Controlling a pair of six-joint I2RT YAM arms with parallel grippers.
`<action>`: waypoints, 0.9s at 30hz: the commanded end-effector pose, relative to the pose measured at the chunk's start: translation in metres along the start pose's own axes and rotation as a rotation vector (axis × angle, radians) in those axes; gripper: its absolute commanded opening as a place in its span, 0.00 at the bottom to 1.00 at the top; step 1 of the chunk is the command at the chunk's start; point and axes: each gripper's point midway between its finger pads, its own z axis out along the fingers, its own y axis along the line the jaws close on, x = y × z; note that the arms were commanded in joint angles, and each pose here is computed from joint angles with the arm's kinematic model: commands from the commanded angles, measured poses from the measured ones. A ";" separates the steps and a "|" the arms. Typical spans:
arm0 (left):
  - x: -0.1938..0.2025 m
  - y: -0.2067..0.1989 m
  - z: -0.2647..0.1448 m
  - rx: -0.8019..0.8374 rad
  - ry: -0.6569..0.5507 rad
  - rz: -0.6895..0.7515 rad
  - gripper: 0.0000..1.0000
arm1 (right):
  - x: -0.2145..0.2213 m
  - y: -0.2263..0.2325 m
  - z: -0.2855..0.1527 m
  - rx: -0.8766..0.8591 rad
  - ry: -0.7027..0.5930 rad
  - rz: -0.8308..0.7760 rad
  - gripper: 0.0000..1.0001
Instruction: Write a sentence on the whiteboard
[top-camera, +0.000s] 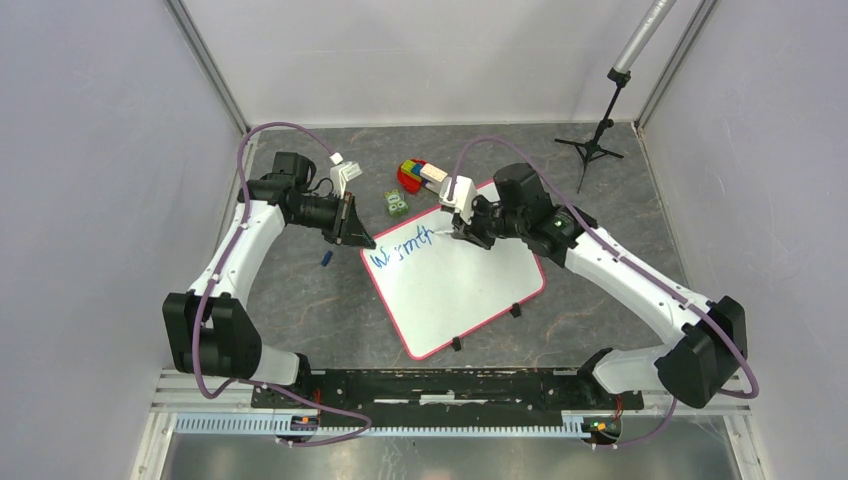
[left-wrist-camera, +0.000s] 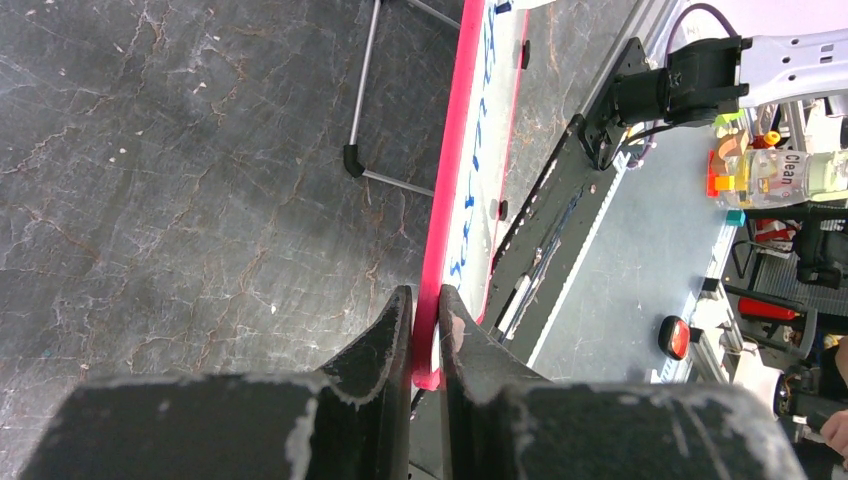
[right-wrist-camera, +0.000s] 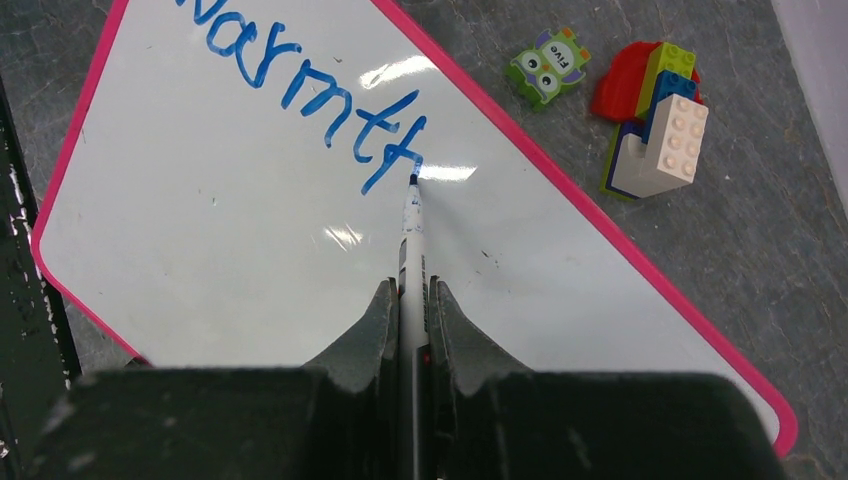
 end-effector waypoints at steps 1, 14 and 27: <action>-0.004 0.005 -0.003 -0.035 -0.010 0.058 0.03 | 0.008 0.002 -0.006 0.006 0.015 0.001 0.00; -0.004 0.002 -0.002 -0.029 -0.011 0.067 0.02 | -0.017 0.010 -0.026 -0.017 -0.054 -0.026 0.00; -0.004 0.000 -0.003 -0.025 -0.014 0.071 0.02 | -0.020 -0.040 -0.043 0.132 -0.071 -0.008 0.00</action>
